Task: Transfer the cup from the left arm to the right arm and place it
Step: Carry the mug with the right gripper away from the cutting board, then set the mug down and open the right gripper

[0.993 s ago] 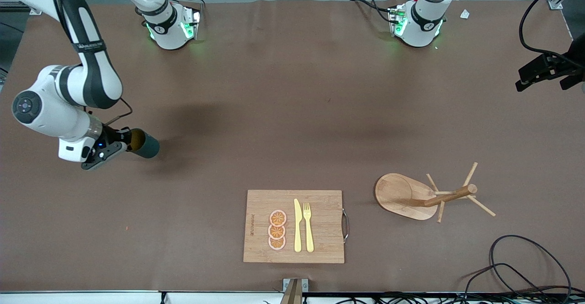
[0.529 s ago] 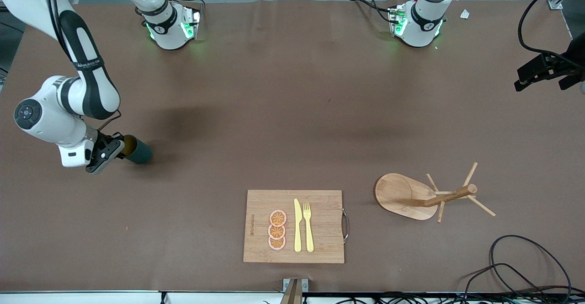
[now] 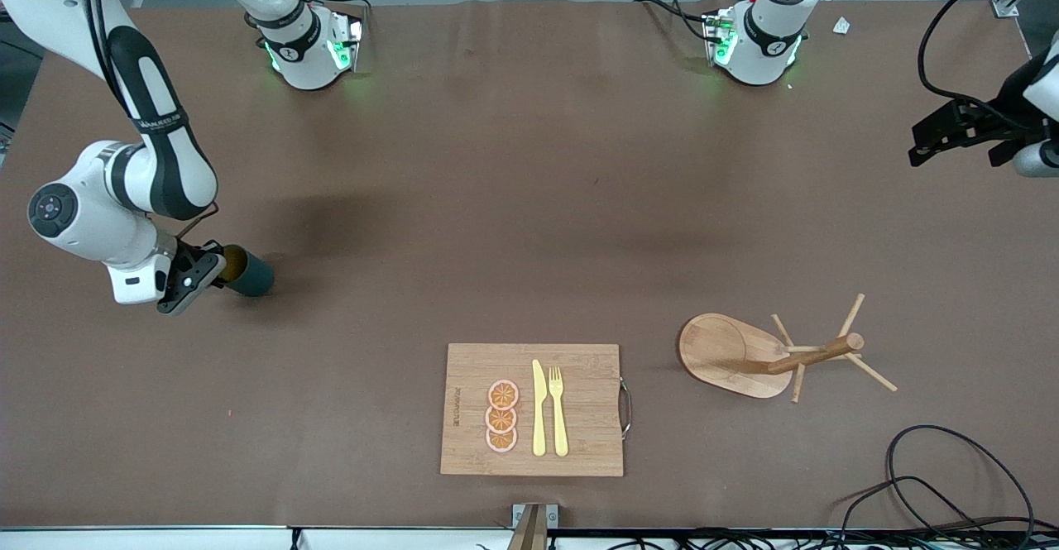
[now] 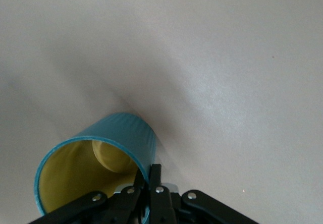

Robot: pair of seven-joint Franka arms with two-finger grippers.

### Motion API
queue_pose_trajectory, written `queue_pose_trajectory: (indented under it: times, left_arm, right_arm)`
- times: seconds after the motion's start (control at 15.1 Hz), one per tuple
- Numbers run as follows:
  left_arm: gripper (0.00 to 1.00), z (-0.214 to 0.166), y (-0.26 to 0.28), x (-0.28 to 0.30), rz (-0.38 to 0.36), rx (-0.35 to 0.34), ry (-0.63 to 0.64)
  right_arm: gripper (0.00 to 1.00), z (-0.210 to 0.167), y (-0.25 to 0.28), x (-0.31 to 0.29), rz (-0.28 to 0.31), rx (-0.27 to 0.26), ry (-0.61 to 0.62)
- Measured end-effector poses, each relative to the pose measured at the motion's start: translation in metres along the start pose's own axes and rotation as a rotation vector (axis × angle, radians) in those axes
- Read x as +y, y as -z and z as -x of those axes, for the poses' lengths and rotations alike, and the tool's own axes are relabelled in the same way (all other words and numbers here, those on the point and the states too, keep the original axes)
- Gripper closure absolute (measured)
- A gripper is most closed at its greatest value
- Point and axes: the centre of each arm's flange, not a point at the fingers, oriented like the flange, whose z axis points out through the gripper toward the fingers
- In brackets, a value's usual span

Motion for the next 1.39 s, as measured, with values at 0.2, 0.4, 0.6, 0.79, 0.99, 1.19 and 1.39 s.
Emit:
queue_pose_trajectory:
  times: [0.2, 0.4, 0.6, 0.79, 0.99, 1.19, 1.39]
  left_arm:
    - [0.00, -0.003, -0.004, 0.010, 0.001, 0.019, -0.017]
    - [0.00, -0.005, -0.010, 0.018, 0.001, 0.019, -0.031]
    - [0.00, -0.001, -0.004, 0.020, 0.001, 0.031, -0.035]
    - [0.00, 0.002, -0.003, 0.020, 0.000, 0.032, -0.035]
    - [0.00, 0.002, -0.006, 0.020, 0.000, 0.026, -0.035]
    - [0.00, 0.000, -0.008, 0.020, 0.000, 0.033, -0.035]
    - [0.00, -0.003, -0.008, 0.021, -0.022, 0.050, -0.039]
  right_arm:
    - [0.96, 0.008, 0.000, 0.004, 0.003, -0.008, -0.006]
    - [0.96, 0.009, 0.000, 0.005, 0.004, -0.011, -0.004]
    - [0.94, 0.009, 0.000, 0.005, 0.004, -0.012, -0.004]
    - [0.70, 0.013, 0.000, 0.007, 0.004, -0.012, -0.011]
    - [0.40, 0.017, 0.004, 0.010, -0.027, -0.027, -0.036]
    - [0.13, 0.014, 0.023, 0.018, -0.083, -0.053, -0.082]
    - [0.00, 0.006, 0.052, 0.023, -0.141, -0.087, -0.177]
